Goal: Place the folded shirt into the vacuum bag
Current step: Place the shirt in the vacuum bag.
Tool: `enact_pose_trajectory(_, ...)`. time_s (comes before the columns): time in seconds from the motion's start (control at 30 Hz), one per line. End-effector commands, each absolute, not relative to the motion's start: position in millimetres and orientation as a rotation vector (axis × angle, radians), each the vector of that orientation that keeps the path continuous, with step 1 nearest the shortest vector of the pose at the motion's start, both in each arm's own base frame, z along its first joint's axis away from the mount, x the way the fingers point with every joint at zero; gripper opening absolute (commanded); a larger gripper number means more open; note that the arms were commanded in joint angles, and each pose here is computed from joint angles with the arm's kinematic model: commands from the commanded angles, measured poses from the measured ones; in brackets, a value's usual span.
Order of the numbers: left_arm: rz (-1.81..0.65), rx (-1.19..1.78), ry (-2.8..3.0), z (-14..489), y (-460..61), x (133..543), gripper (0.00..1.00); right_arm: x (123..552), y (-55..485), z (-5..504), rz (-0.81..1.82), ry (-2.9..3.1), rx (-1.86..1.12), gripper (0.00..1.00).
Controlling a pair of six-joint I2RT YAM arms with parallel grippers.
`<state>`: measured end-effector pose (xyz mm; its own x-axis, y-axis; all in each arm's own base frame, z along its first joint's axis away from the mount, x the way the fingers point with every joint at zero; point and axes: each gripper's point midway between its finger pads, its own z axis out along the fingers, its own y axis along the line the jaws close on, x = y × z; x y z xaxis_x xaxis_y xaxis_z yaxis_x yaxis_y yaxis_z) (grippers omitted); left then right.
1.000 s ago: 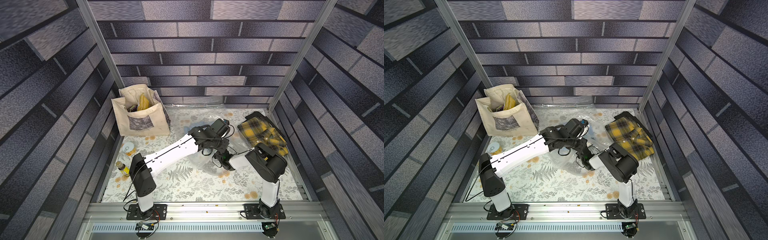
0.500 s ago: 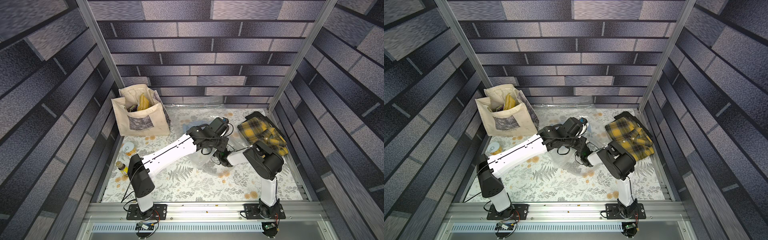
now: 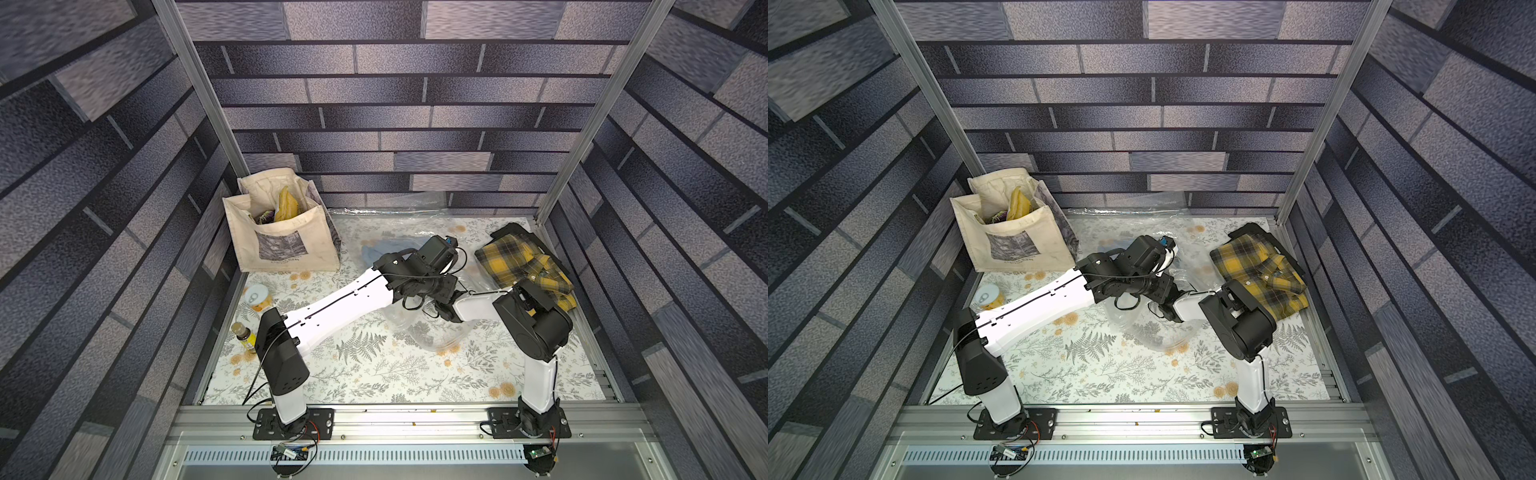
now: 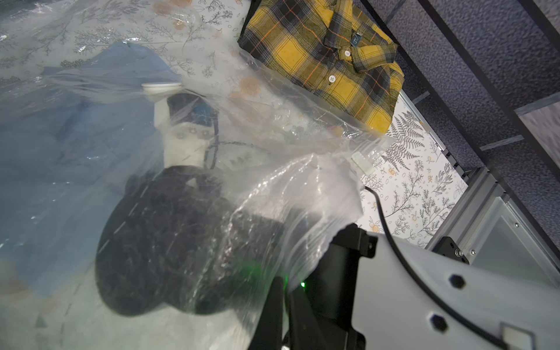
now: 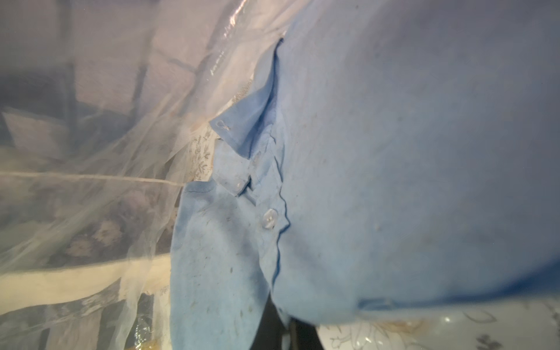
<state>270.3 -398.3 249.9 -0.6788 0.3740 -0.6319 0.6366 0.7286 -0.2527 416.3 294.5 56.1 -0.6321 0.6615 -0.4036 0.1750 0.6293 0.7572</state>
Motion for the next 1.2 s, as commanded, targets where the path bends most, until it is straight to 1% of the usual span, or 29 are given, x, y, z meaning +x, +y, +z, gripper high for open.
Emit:
enact_pose_trajectory(0.0,-0.640,0.761,2.367,259.3,-390.1,267.1,0.09,415.7,291.3,52.3,0.893,2.180,0.665,0.00)
enact_pose_trajectory(0.13,-0.637,0.758,2.368,258.9,-389.7,269.0,0.09,429.7,312.2,97.7,1.058,2.069,0.590,0.00)
enact_pose_trajectory(0.2,-0.633,0.756,2.370,258.1,-388.6,269.3,0.09,433.3,316.9,107.9,1.066,2.060,0.562,0.00)
enact_pose_trajectory(0.27,-0.633,0.756,2.370,257.7,-387.8,268.9,0.09,434.9,315.6,101.9,1.041,2.075,0.573,0.00)
enact_pose_trajectory(0.33,-0.628,0.746,2.374,256.6,-385.3,270.3,0.09,433.1,312.1,79.1,0.983,2.138,0.607,0.00)
enact_pose_trajectory(0.37,-0.626,0.740,2.377,255.2,-384.0,271.7,0.09,430.6,310.4,66.8,0.955,2.174,0.620,0.02)
enact_pose_trajectory(0.4,-0.623,0.730,2.380,253.4,-381.4,273.5,0.09,427.4,309.1,56.5,0.946,2.198,0.632,0.07)
enact_pose_trajectory(0.5,-0.608,0.682,2.394,248.4,-368.7,282.9,0.09,416.2,305.4,45.4,0.950,2.238,0.652,0.32)
enact_pose_trajectory(0.63,-0.593,0.616,2.406,244.4,-351.0,297.9,0.08,401.6,306.4,50.6,0.924,2.310,0.581,0.52)
enact_pose_trajectory(0.67,-0.593,0.604,2.406,244.6,-347.9,301.3,0.08,397.6,307.0,51.0,0.922,2.325,0.569,0.55)
enact_pose_trajectory(0.77,-0.576,0.587,2.405,244.6,-339.1,310.8,0.08,381.8,311.6,49.5,0.949,2.391,0.550,0.62)
enact_pose_trajectory(0.9,-0.560,0.551,2.399,247.6,-325.2,324.6,0.08,352.2,314.7,49.8,0.951,2.474,0.521,0.68)
enact_pose_trajectory(1.17,-0.547,0.511,2.381,255.9,-310.4,350.6,0.09,288.0,330.0,73.0,0.854,2.647,0.337,0.70)
